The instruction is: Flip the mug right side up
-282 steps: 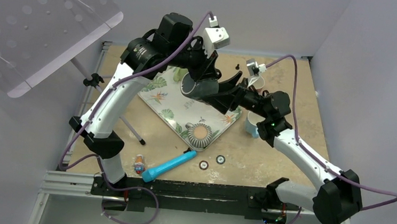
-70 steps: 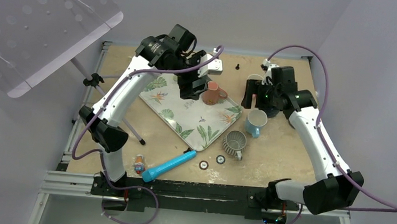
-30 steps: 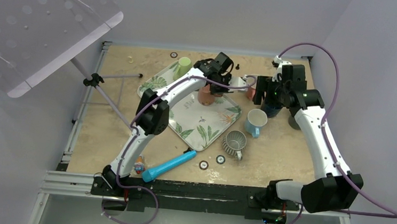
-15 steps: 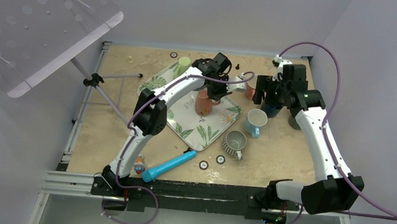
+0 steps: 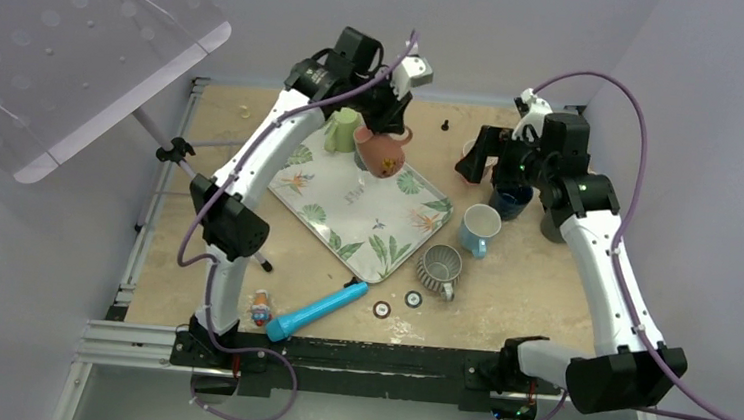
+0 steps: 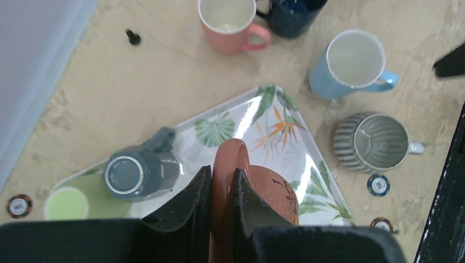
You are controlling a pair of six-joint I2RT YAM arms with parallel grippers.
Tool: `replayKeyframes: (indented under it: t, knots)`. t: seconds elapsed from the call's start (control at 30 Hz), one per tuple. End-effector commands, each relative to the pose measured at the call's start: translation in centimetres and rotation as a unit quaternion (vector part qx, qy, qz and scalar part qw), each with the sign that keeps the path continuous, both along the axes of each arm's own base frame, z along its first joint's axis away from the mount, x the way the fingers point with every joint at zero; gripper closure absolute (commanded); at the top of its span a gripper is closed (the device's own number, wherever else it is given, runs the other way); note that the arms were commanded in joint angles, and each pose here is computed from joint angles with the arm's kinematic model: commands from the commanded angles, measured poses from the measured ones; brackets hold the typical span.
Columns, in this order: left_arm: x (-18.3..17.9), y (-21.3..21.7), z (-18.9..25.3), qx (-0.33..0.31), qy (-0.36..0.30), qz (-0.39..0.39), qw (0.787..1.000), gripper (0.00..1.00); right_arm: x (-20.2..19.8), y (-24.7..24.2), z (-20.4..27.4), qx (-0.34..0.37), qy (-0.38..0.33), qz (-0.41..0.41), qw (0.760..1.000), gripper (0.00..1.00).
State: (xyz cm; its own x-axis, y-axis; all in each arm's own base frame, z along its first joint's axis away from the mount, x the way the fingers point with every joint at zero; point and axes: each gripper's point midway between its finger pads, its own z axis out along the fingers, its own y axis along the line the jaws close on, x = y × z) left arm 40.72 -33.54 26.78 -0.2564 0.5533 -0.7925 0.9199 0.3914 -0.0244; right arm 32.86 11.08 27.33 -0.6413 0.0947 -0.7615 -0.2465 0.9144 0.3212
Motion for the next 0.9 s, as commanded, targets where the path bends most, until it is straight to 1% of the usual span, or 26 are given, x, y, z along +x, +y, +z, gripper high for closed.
replayKeyframes:
  t: [0.0,0.1,0.17,0.23,0.27,0.4,0.53,0.6,0.7,0.8,0.83,0.87]
  knots:
    - [-2.3,-0.3,13.0,-0.138,-0.085,0.001,0.987,1.0,-1.8,5.5,8.3,0.164,-0.102,0.104,0.976,0.02]
    - [-3.2,0.2,17.6,-0.188,-0.117,0.012,0.975,1.0,-4.6,9.1,12.4,0.291,-0.129,0.181,0.931,0.02]
    - [-4.0,0.4,19.6,-0.213,-0.121,0.018,0.969,1.0,-5.4,10.3,14.2,0.341,-0.139,0.198,0.908,0.02]
    - [-4.6,0.5,20.8,-0.232,-0.113,0.022,0.966,1.0,-6.0,11.5,15.3,0.37,-0.138,0.217,0.893,0.02]
    - [-5.0,0.4,21.4,-0.242,-0.11,0.022,0.964,1.0,-5.9,12.0,15.5,0.374,-0.132,0.224,0.89,0.02]
    - [-5.7,0.2,23.3,-0.278,-0.093,0.025,0.956,1.0,-5.1,12.4,15.0,0.367,-0.109,0.219,0.897,0.02]
    - [-7.0,-0.7,24.4,-0.311,-0.057,0.006,0.949,1.0,-4.9,13.1,16.1,0.377,-0.108,0.245,0.887,0.03]
    - [-7.7,-1.4,24.7,-0.322,-0.041,-0.001,0.946,1.0,-5.1,13.3,17.0,0.387,-0.114,0.262,0.877,0.05]
    - [-9.1,-2.7,24.9,-0.335,-0.015,-0.026,0.942,1.0,-5.7,13.5,19.1,0.398,-0.134,0.288,0.86,0.18]
    - [-9.5,-3.4,25.3,-0.353,0.014,-0.039,0.935,1.0,-6.4,13.5,20.5,0.391,-0.154,0.308,0.853,0.37]
    - [-9.5,-3.6,25.2,-0.355,0.018,-0.042,0.934,1.0,-6.3,13.2,20.8,0.389,-0.161,0.305,0.854,0.52]
    - [-9.4,-3.8,25.0,-0.355,0.023,-0.045,0.934,1.0,-6.1,12.8,20.8,0.387,-0.165,0.297,0.857,0.72]
